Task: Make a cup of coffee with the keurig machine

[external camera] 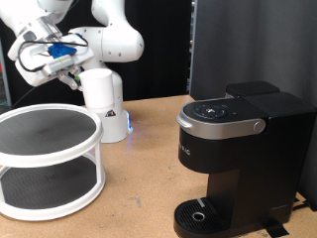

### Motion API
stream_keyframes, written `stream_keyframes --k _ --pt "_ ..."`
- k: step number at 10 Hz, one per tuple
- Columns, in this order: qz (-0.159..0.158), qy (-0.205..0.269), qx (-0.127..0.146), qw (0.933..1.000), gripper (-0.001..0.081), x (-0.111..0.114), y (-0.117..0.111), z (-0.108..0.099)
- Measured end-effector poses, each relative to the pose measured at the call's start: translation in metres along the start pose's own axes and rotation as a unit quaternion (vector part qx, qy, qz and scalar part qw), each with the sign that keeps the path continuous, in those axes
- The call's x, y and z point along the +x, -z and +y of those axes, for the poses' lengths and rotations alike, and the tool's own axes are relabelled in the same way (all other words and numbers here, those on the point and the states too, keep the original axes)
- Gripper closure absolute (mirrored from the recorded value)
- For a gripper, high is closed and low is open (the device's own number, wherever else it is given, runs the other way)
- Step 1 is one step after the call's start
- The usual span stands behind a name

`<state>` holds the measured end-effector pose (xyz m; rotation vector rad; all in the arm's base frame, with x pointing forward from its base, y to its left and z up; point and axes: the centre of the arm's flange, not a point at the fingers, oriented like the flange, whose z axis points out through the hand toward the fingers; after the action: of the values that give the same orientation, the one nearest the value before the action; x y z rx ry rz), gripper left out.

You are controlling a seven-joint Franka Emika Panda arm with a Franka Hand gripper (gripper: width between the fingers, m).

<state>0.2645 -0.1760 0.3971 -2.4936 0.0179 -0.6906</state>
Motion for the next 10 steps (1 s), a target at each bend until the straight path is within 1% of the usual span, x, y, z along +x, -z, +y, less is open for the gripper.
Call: stream_keyframes --k 2,3,6,8,10 --pt "0.008 -0.006 -0.018 0.9998 0.0734 0.018 -0.023 -0.011" --pt "0.005 -0.012 -0.028 0.9995 0.0734 0.022 -0.033 -0.011" --pt "0.004 -0.008 -0.022 0.9997 0.0734 0.027 -0.03 -0.014" --pt "0.017 -0.009 -0.029 0.9994 0.0734 0.034 -0.039 -0.023" --pt "0.023 -0.011 -0.037 0.999 0.0734 0.041 -0.054 -0.033"
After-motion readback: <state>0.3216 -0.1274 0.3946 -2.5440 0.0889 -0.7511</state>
